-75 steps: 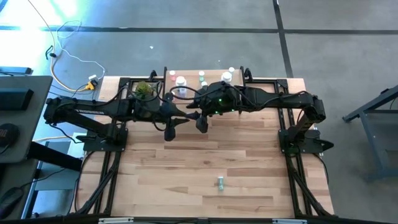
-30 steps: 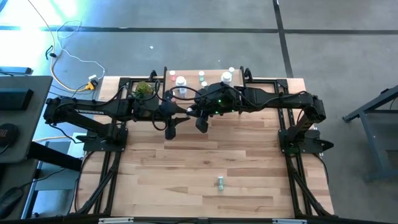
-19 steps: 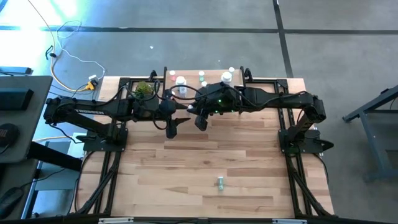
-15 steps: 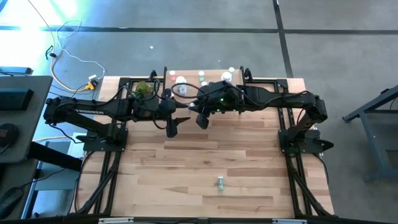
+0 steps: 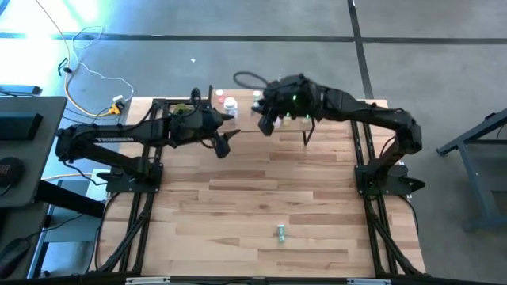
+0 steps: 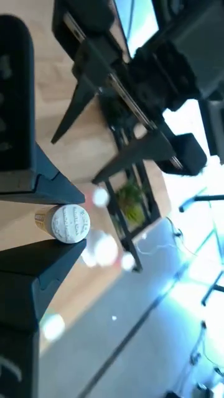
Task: Pick and place medicine bottles onto shelf by color
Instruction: Put the yellow white pill bottle on the shelf
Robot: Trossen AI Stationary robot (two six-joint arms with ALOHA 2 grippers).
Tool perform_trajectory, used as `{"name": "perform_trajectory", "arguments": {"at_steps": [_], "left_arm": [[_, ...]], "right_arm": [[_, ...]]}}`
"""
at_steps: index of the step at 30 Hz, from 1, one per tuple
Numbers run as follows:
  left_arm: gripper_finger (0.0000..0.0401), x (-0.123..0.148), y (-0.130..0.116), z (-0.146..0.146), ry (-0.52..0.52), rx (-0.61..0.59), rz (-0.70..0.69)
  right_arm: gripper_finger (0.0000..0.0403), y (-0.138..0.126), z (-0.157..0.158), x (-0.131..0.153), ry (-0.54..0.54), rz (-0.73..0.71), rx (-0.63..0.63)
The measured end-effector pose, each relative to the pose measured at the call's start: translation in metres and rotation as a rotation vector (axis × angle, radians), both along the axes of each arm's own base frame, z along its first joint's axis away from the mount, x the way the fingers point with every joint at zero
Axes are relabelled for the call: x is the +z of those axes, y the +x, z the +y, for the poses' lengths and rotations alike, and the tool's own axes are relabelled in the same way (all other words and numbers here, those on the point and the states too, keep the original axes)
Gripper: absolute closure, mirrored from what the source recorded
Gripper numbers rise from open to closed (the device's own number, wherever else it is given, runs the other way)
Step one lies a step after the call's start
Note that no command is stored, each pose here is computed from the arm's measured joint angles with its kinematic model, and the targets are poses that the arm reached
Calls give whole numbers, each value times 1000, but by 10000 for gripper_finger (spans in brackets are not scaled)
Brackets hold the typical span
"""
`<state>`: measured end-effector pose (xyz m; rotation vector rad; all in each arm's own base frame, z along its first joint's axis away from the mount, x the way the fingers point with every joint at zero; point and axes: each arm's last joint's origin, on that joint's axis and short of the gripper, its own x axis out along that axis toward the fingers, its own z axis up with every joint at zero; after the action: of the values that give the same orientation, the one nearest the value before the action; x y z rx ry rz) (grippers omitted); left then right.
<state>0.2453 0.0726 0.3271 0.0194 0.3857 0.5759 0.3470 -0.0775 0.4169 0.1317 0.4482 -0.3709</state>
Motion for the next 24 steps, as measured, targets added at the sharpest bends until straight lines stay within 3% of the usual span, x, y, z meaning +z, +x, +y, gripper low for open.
{"name": "perform_trajectory", "arguments": {"at_steps": [11, 19, 24], "left_arm": [[169, 0, -12, 33, 20, 130, 15], [169, 0, -18, 44, 19, 177, 15], [169, 0, -20, 48, 18, 195, 16]], "right_arm": [[334, -23, -61, 19, -108, -17, 3], [334, -36, -98, 7, -120, 76, -18], [334, -37, -123, -11, -63, 132, -52]]}}
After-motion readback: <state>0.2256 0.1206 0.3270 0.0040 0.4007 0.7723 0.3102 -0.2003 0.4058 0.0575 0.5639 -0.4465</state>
